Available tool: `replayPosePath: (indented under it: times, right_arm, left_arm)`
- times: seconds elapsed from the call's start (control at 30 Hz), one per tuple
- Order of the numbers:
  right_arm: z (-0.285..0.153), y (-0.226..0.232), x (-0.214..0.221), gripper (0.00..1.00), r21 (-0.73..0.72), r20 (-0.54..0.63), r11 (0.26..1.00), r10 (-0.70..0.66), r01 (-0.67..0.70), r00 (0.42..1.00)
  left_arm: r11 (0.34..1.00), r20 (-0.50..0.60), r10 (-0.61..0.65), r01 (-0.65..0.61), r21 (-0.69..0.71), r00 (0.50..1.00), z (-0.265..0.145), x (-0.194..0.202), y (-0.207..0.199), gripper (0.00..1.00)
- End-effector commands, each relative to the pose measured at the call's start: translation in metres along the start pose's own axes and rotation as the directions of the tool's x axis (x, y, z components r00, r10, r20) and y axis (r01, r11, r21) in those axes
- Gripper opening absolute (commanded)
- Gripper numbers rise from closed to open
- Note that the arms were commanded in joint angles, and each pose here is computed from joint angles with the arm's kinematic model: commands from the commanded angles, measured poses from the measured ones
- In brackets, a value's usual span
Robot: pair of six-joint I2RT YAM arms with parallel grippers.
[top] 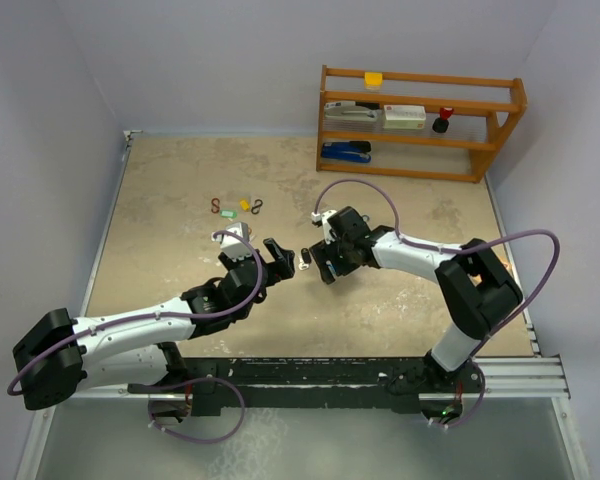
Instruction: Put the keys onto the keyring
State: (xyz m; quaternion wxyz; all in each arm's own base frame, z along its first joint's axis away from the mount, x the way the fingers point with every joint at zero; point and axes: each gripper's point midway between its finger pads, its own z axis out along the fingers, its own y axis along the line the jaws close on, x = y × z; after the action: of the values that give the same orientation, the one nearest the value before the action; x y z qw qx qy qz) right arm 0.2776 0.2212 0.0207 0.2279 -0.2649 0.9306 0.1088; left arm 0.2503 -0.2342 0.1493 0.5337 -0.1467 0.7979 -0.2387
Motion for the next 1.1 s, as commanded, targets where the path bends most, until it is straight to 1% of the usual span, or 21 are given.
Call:
replayPosePath:
  times: [0.0, 0.17, 0.4, 0.63, 1.07]
  right_arm:
    - [0.0, 0.006, -0.003, 0.77, -0.022, -0.007, 0.999, -0.045, 0.045, 0.999]
    - [0.002, 0.001, 0.004, 0.73, 0.007, -0.028, 0.999, -0.047, 0.047, 0.999]
    - [0.003, -0.006, 0.005, 0.64, 0.047, -0.026, 0.997, -0.058, 0.059, 0.998]
    - [0.007, -0.007, 0.004, 0.56, 0.053, -0.028, 0.996, -0.075, 0.076, 0.997]
    - [0.012, -0.004, 0.003, 0.53, 0.071, -0.045, 0.991, -0.111, 0.114, 0.993]
  left_arm:
    - [1.0, 0.032, -0.019, 0.018, 0.017, 0.999, 0.001, -0.009, -0.008, 0.9]
    - [1.0, 0.031, -0.015, 0.015, 0.015, 0.999, 0.001, -0.009, -0.008, 0.9]
    - [1.0, 0.03, -0.015, 0.014, 0.015, 0.999, 0.001, -0.009, -0.008, 0.9]
    - [1.0, 0.031, -0.014, 0.013, 0.012, 0.999, 0.001, -0.008, -0.007, 0.9]
    - [1.0, 0.033, -0.01, 0.01, 0.007, 0.999, 0.001, -0.008, -0.005, 0.9]
